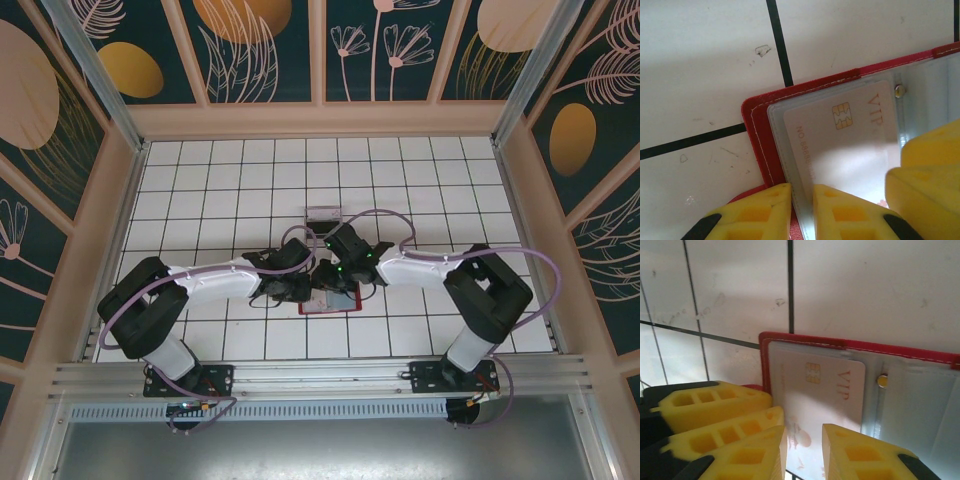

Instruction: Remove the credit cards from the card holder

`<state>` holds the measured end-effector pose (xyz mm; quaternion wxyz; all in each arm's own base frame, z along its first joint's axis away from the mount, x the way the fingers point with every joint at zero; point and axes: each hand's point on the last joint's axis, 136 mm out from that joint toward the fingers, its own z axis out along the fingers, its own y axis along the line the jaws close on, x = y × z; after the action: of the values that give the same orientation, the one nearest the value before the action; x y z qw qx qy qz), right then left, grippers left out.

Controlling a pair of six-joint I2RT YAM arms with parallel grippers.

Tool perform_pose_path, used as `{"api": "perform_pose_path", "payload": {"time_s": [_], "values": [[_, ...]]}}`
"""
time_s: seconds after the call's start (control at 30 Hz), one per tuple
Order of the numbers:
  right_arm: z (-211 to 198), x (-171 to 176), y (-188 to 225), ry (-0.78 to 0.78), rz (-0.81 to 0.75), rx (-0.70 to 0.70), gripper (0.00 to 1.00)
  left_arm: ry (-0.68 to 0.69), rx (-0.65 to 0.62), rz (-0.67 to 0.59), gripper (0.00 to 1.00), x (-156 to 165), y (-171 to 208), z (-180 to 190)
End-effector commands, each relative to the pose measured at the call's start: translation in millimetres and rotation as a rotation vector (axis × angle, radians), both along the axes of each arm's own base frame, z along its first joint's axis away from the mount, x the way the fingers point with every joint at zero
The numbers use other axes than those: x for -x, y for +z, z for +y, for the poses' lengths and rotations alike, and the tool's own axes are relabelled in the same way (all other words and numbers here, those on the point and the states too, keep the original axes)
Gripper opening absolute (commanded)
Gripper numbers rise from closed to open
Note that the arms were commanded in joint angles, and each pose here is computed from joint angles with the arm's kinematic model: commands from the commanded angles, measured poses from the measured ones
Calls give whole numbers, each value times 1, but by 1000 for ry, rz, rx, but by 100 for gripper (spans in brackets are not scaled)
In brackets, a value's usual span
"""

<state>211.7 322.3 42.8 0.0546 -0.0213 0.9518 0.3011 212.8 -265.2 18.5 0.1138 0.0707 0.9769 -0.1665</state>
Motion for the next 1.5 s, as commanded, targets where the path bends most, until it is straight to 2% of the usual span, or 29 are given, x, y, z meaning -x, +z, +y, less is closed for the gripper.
{"api": "perform_pose_path", "payload": {"time_s": [0.0, 0.2, 0.43, 0.93, 1.27, 1.47], "values": [[-2, 2, -12, -9, 25, 6, 26, 11, -36, 30, 20, 8, -11, 9], [-8, 6, -25, -19, 44, 44, 25, 10, -38, 32, 20, 9, -11, 10], [-27, 4, -33, -53, 31, 151, 25, 16, -40, 26, 20, 8, -7, 12], [-31, 3, -29, -51, 10, 212, 25, 23, -40, 9, 23, 5, 0, 12], [-14, -2, -4, -44, -37, 171, 24, 41, -27, -21, 23, 1, 9, 12], [-6, 0, -5, -28, -27, 152, 23, 59, -14, -52, 22, -3, 19, 13]]}}
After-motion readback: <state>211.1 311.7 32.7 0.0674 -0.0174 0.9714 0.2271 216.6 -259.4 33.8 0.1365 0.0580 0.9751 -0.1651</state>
